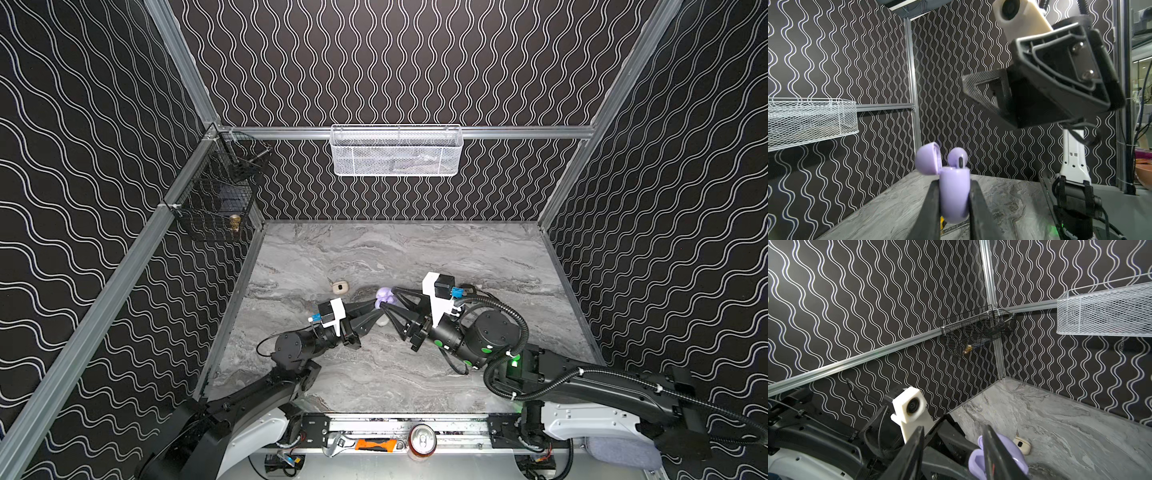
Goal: Insert the wireless bluetooth earbuds into the charging case
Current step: 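Open the right gripper to release the earbud inside the case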
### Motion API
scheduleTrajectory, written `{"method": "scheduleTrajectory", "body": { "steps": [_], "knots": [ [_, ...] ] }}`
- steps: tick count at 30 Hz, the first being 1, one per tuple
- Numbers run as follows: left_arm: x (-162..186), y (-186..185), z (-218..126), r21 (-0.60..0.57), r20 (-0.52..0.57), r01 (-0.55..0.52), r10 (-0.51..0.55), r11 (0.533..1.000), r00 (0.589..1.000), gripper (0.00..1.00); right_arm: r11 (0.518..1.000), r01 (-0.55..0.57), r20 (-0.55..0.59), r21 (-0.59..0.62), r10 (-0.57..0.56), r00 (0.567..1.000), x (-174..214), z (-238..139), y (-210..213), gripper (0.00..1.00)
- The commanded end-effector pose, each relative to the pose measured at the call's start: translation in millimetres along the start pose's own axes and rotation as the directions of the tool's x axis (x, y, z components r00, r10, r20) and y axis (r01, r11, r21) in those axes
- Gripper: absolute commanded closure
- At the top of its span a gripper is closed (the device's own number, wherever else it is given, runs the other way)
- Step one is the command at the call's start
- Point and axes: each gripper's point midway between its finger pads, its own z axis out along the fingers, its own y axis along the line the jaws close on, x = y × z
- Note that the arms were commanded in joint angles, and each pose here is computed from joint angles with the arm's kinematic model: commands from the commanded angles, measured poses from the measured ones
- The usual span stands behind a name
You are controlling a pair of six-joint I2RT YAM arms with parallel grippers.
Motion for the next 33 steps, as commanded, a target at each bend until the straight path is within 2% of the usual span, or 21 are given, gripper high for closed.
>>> {"method": "scheduleTrajectory", "body": {
  "steps": [1, 4, 6, 7, 12, 25, 33],
  "knots": [
    [3, -2, -2, 0.003, -0.010, -0.056, 0.056, 0.998, 0.998, 1.00, 0.992, -0.002, -0.099, 0.125, 0.015, 0.995, 15, -9, -22, 0.64],
    [9, 0, -5, -0.011, -0.033, -0.086, 0.085, 0.996, 0.996, 1.00, 0.973, -0.033, -0.181, 0.228, 0.076, 0.981, 30, -14, -38, 0.74],
    [12, 0, -6, -0.012, -0.054, -0.109, 0.108, 0.994, 0.993, 1.00, 0.957, -0.043, -0.250, 0.286, 0.118, 0.961, 50, -15, -46, 0.78],
    [14, 0, -6, -0.010, -0.064, -0.117, 0.117, 0.993, 0.991, 1.00, 0.951, -0.060, -0.249, 0.303, 0.139, 0.959, 43, -14, -46, 0.79],
    [19, -4, -8, 0.006, -0.094, -0.150, 0.149, 0.989, 0.984, 1.00, 0.914, -0.030, -0.329, 0.405, 0.176, 0.928, 61, -15, -59, 0.84],
    [25, -11, -7, 0.051, -0.105, -0.169, 0.173, 0.984, 0.979, 1.00, 0.892, 0.017, -0.397, 0.452, 0.184, 0.899, 75, -18, -69, 0.85],
    [25, -14, -6, 0.072, -0.108, -0.169, 0.176, 0.983, 0.979, 1.00, 0.910, 0.012, -0.414, 0.414, 0.177, 0.893, 77, -10, -64, 0.87]
  ]
}}
